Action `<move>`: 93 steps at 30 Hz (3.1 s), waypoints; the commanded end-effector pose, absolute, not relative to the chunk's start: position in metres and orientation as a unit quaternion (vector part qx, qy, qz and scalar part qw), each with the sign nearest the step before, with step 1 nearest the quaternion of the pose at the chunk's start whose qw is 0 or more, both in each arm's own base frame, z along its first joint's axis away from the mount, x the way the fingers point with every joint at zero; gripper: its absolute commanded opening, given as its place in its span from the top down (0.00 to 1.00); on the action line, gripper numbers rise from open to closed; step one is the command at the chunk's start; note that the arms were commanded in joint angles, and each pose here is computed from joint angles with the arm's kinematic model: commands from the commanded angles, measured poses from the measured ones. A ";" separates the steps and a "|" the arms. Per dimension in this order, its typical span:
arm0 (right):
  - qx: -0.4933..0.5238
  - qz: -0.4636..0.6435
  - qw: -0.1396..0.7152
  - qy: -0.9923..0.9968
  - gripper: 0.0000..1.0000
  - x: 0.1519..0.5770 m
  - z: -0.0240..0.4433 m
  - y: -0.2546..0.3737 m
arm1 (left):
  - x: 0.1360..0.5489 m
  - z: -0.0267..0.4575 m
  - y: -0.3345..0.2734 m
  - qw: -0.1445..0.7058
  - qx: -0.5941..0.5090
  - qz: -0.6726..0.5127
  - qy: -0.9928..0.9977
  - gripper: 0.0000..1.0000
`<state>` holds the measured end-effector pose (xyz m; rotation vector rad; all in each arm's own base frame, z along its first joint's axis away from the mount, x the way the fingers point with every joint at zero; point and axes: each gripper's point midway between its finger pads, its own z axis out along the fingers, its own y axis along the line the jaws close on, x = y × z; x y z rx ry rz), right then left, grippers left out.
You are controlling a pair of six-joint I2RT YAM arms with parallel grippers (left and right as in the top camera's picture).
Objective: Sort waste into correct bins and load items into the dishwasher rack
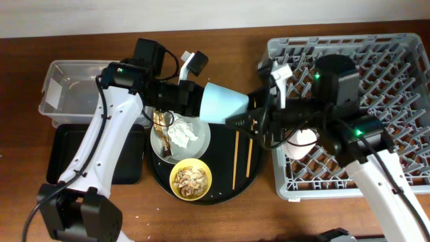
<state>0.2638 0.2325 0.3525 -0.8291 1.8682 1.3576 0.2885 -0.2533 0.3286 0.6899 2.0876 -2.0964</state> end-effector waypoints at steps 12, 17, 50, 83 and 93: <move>0.119 0.168 0.286 0.936 0.51 0.241 0.262 0.005 | 0.309 0.256 -0.236 0.075 0.224 -0.502 0.832 0.18; 0.291 -0.007 0.150 0.945 0.53 0.198 0.210 -0.067 | 0.311 0.251 -0.232 0.078 0.223 -0.484 0.843 0.16; 0.101 0.211 0.248 0.940 0.11 0.236 0.258 0.010 | 0.235 0.072 -0.205 -0.058 0.092 -0.083 0.991 0.47; 0.105 0.214 0.240 0.941 0.12 0.233 0.257 0.011 | 0.306 0.174 -0.014 0.142 -0.062 -0.425 0.892 1.00; 0.106 0.214 0.237 0.942 0.11 0.232 0.256 0.012 | 0.324 0.173 0.048 0.275 -0.136 -0.588 0.749 1.00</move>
